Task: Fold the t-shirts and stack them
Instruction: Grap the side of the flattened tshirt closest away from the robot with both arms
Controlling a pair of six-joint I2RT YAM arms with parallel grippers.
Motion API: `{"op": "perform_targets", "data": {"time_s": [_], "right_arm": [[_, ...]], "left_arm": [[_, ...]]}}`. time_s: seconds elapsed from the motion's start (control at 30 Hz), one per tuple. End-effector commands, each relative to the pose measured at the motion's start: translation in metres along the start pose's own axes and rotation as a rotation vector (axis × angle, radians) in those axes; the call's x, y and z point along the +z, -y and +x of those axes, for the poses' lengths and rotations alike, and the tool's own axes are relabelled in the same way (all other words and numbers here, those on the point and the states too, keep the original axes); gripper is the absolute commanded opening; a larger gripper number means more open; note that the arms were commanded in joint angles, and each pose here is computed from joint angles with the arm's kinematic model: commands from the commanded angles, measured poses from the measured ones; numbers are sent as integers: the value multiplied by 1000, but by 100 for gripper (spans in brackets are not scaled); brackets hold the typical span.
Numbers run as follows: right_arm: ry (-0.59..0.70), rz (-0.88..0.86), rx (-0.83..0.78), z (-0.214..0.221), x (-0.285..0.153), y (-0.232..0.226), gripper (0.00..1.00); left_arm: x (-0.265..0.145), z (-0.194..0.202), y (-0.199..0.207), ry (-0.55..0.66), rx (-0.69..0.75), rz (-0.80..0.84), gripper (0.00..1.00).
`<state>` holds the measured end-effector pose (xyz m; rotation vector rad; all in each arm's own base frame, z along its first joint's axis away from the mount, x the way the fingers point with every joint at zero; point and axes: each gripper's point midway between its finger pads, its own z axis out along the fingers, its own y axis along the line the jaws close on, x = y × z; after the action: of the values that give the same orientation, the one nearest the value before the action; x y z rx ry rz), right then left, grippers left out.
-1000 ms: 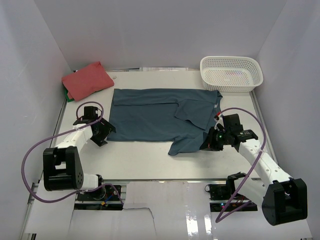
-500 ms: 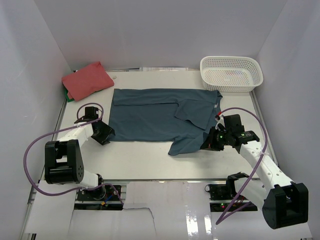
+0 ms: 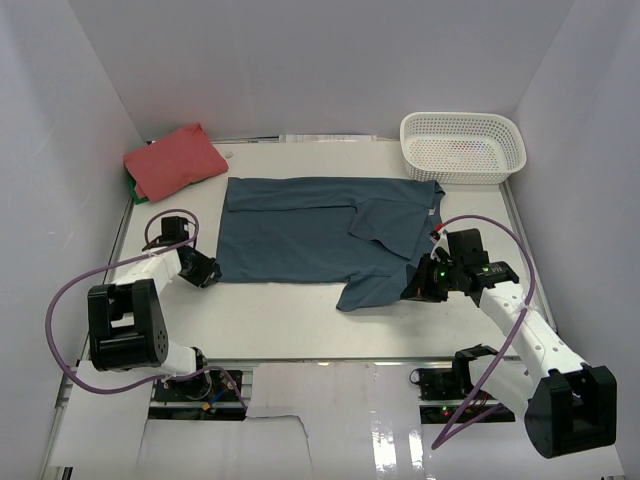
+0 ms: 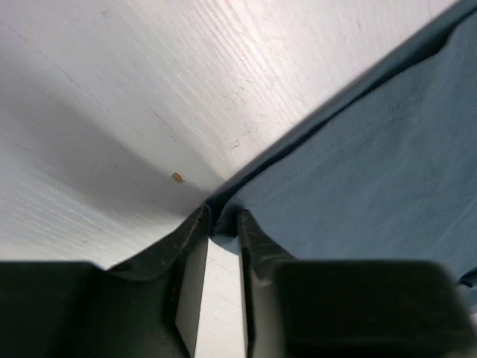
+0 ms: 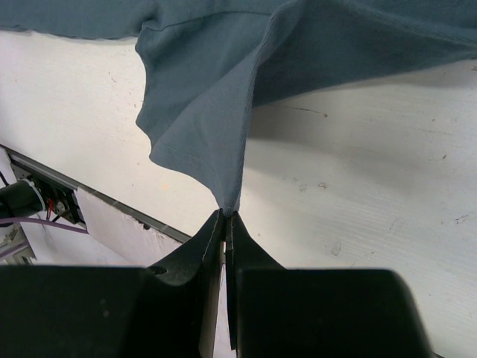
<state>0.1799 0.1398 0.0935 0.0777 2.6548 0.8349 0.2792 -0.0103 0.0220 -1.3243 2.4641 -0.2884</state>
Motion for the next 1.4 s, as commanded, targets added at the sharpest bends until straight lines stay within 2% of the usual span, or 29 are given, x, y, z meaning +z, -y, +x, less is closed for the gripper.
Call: {"op": "perform_targets", "data": {"time_s": [0.0,0.07,0.1,0.13,0.4,0.53,0.77,1.1,1.3,1.37], "right_arm": [[-5,-1,-12,3,0,2,8],[-4,-5,-11,3,-1,1,8],[-5,-7,-11,4,-1,1,8],[-2,-13,-11,3,-2,-1,8],[-4,-19,-19,9,-22,-10,8],[-27,-37,0,27,-31,-12,8],[-94,-68,61,64,-46,-15,8],[-123,-88,110,91,-56,-15,8],[-76,-49,81,83,-64,-13,8],[-24,-26,57,70,-74,-16,8]], "left_arm": [[-2,-2,-1,16,-8,25,31],[-1,1,2,7,-7,48,20],[-1,2,2,6,-10,52,5],[-2,1,3,8,-9,61,0],[-8,0,-1,14,17,39,0],[-15,-8,-13,42,-11,28,0],[-12,-7,-24,6,-24,28,0],[-15,-6,-31,12,-7,18,0],[-19,-9,-27,21,-21,34,0],[-22,-11,-25,27,-25,39,0]]}}
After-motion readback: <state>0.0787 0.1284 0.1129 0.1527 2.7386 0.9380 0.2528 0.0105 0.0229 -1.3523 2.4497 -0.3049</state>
